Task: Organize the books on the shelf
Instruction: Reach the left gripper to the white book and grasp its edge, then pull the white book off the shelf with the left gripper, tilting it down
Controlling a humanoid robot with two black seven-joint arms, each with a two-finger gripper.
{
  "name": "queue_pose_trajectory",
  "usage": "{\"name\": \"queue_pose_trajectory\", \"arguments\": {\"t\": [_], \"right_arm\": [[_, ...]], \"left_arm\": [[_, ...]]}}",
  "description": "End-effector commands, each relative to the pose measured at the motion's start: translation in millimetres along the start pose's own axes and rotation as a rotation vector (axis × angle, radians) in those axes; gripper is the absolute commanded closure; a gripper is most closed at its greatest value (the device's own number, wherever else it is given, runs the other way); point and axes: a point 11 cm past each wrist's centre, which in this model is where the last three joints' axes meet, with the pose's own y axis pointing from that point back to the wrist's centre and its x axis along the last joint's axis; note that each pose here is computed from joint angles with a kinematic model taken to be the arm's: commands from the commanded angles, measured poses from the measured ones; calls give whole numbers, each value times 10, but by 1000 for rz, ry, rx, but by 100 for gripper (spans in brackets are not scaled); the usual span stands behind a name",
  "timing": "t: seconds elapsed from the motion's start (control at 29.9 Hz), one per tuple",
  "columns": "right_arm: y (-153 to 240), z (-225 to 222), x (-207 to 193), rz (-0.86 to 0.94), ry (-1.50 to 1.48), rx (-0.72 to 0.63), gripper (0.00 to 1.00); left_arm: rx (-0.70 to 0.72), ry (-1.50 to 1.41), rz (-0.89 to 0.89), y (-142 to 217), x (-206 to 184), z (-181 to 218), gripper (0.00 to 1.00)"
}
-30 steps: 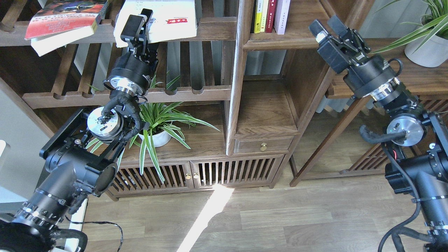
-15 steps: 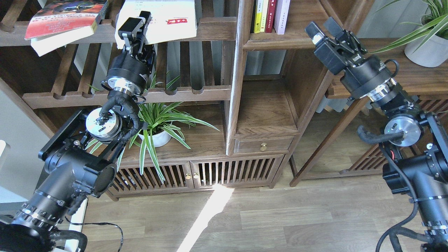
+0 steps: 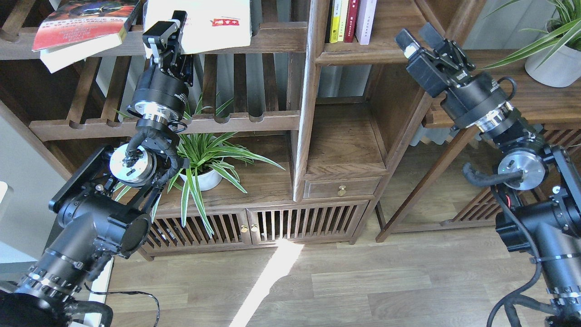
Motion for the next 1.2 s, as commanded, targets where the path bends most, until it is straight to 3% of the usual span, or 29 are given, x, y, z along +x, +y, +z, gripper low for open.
{"name": "queue_pose_trajectory", "arguments": {"t": [0.0, 0.23, 0.5, 0.74, 1.17], "right_arm": [[-8, 21, -10, -1, -7, 1, 0], [-141, 220, -170, -24, -89, 24, 0], [-150, 239, -176, -25, -94, 20, 0], [-307, 415, -410, -57, -207, 69, 0], [-406, 537, -574, -78, -271, 91, 0]], "left_arm": [[8, 12, -63, 6, -71, -25, 94], [24, 45, -183, 66, -201, -59, 96], [46, 54, -165, 216, -120, -132, 96], [162, -5, -133, 374, 23, -438, 97], [145, -46, -144, 423, -26, -264, 98]]}}
